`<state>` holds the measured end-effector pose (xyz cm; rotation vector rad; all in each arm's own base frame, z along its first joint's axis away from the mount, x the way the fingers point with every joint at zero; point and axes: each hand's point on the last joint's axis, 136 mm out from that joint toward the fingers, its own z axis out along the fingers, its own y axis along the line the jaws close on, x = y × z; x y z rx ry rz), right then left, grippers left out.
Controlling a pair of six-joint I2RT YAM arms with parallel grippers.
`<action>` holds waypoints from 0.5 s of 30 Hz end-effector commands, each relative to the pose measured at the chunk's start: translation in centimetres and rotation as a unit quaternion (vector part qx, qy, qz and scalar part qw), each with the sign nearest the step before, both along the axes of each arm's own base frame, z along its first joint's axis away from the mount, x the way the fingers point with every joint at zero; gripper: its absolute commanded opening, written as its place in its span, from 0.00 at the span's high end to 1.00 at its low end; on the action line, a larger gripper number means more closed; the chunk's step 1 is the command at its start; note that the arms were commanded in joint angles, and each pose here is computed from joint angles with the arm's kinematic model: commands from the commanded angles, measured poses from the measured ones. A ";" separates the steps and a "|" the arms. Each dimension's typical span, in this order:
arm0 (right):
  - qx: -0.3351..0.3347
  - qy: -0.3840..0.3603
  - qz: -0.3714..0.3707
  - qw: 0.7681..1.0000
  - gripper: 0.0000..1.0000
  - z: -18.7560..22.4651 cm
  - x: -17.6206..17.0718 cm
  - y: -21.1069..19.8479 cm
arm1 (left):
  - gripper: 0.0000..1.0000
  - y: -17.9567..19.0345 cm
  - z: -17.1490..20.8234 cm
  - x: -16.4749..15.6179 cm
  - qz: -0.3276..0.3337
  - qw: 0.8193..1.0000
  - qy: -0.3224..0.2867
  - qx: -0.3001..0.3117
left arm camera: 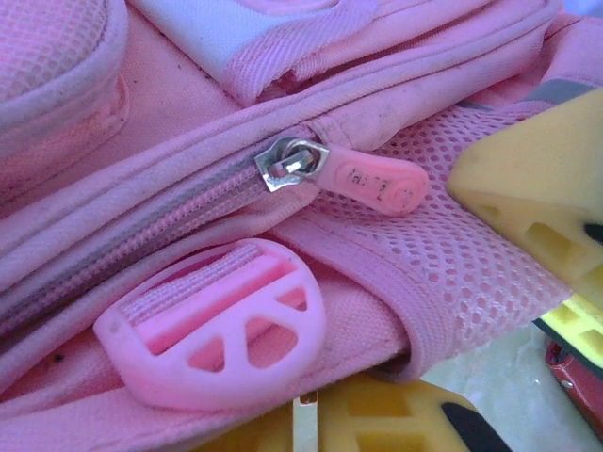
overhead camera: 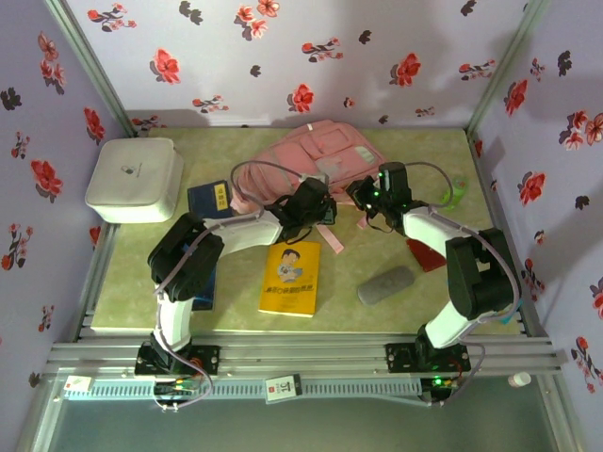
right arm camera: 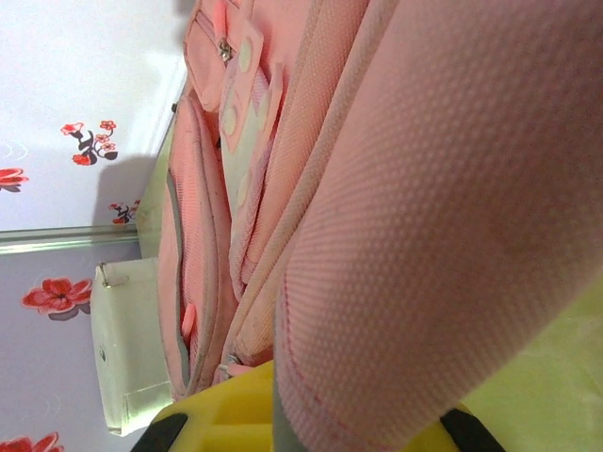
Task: Pack books, pencil case, and school supplies into a backpack
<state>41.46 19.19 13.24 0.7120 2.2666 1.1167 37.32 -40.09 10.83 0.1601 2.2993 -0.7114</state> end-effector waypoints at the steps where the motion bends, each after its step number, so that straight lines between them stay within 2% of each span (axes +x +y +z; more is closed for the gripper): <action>1: 0.011 -0.031 0.019 0.999 0.91 2.4 0.6 1.3 | 0.91 1.1 1.6 0.7 0.020 0.999 -0.044 0.007; 8: -0.011 -0.019 0.006 1.000 0.91 1.0 0.9 0.6 | 0.98 2.9 0.1 -0.4 0.028 0.999 -0.032 0.032; 15: -0.053 0.001 -0.027 0.998 0.91 -1.0 1.2 -2.1 | 0.99 5.8 -2.1 -2.4 0.021 0.997 -0.017 0.076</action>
